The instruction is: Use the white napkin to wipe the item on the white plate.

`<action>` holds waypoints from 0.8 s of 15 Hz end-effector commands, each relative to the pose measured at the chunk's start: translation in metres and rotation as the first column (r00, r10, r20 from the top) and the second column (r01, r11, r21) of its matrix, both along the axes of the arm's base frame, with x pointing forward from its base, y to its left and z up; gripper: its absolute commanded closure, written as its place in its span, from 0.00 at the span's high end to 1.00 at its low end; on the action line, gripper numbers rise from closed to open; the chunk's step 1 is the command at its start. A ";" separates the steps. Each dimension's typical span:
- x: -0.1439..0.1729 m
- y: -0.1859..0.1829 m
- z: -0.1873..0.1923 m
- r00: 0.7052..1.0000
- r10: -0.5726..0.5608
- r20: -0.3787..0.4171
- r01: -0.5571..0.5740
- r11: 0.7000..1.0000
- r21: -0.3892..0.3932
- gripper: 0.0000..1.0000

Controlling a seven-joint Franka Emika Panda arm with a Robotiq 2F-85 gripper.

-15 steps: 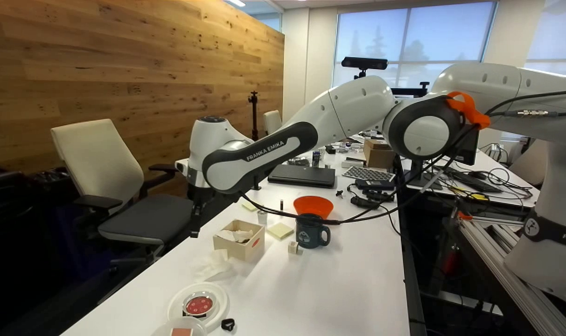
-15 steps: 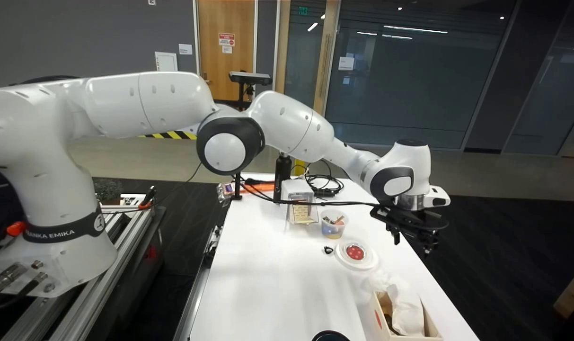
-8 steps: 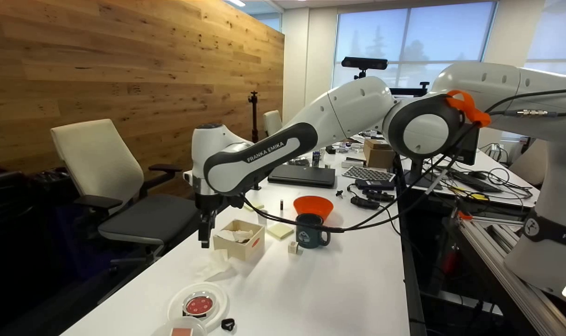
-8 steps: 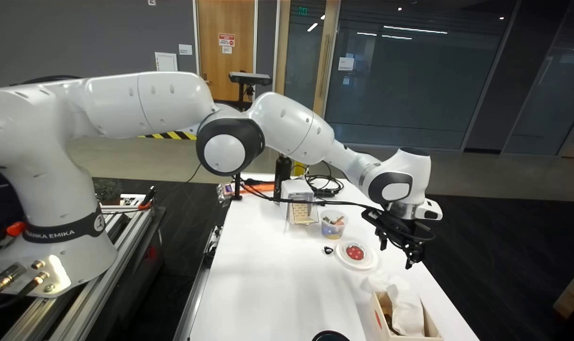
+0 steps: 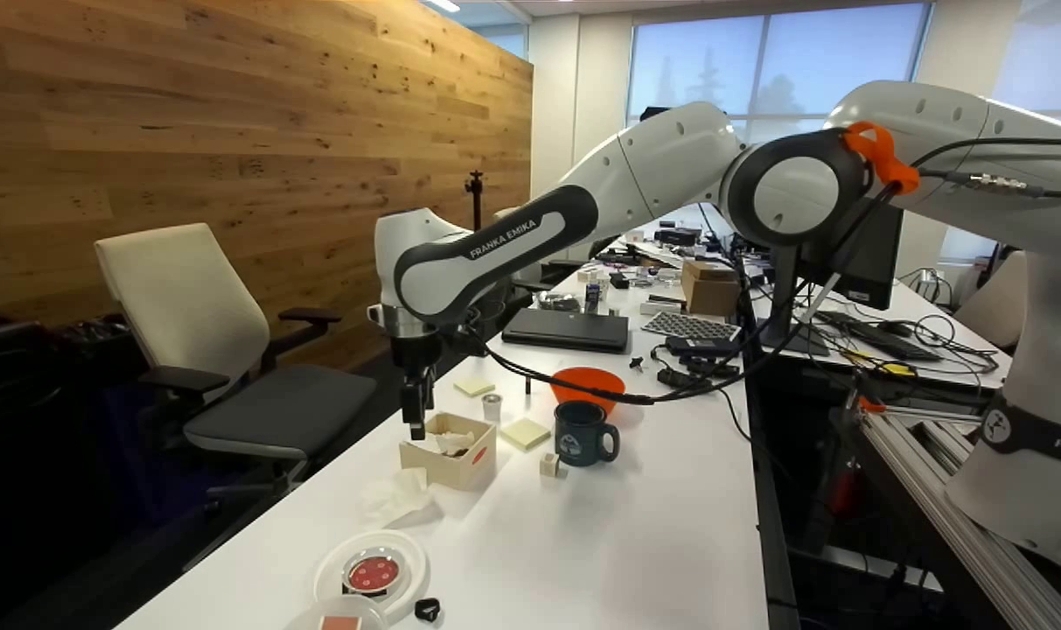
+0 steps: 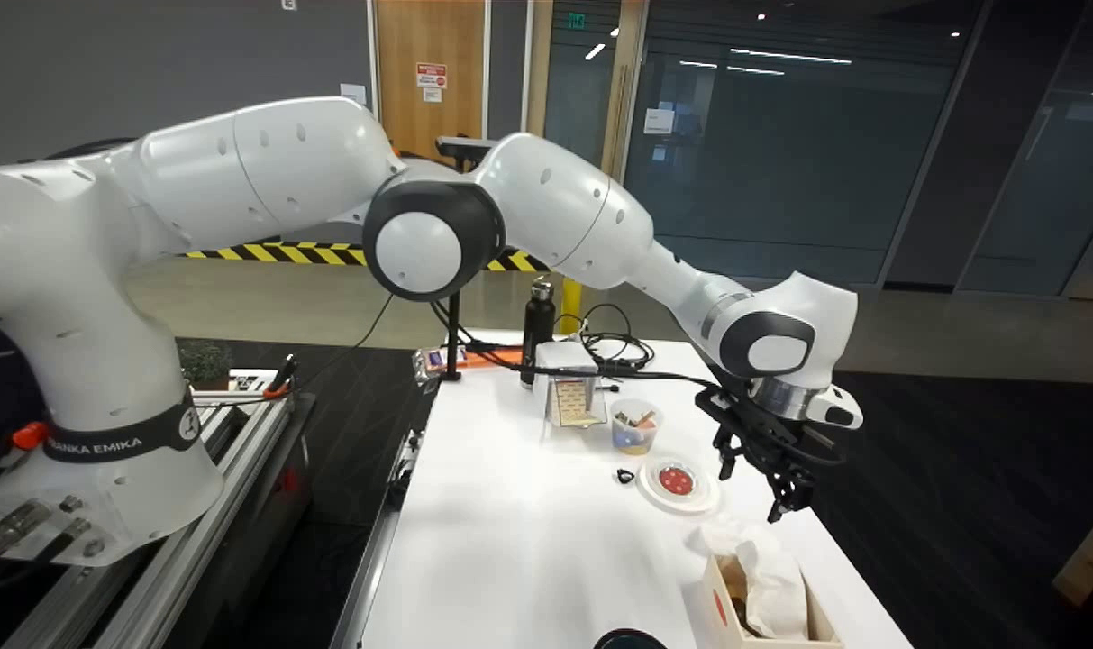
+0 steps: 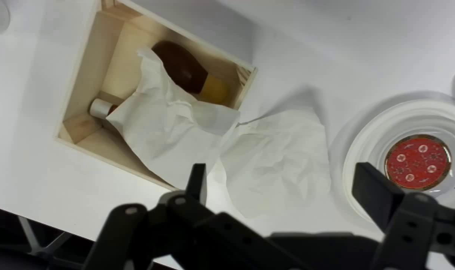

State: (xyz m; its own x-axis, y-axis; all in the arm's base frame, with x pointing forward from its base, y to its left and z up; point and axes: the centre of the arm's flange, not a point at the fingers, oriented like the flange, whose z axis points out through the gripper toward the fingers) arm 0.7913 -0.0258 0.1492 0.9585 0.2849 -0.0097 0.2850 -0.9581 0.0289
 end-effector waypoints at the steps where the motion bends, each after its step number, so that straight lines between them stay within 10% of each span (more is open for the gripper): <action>1: -0.070 0.012 0.035 0.999 -0.025 0.036 0.025 1.000 0.003 1.00; 12: -0.092 0.045 0.076 0.888 -0.293 0.355 0.331 0.942 -0.049 1.00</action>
State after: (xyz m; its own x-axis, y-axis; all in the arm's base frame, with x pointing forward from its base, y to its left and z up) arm 0.7700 0.0116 0.2034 0.9597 0.0687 0.2723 0.0347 -0.9912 0.1279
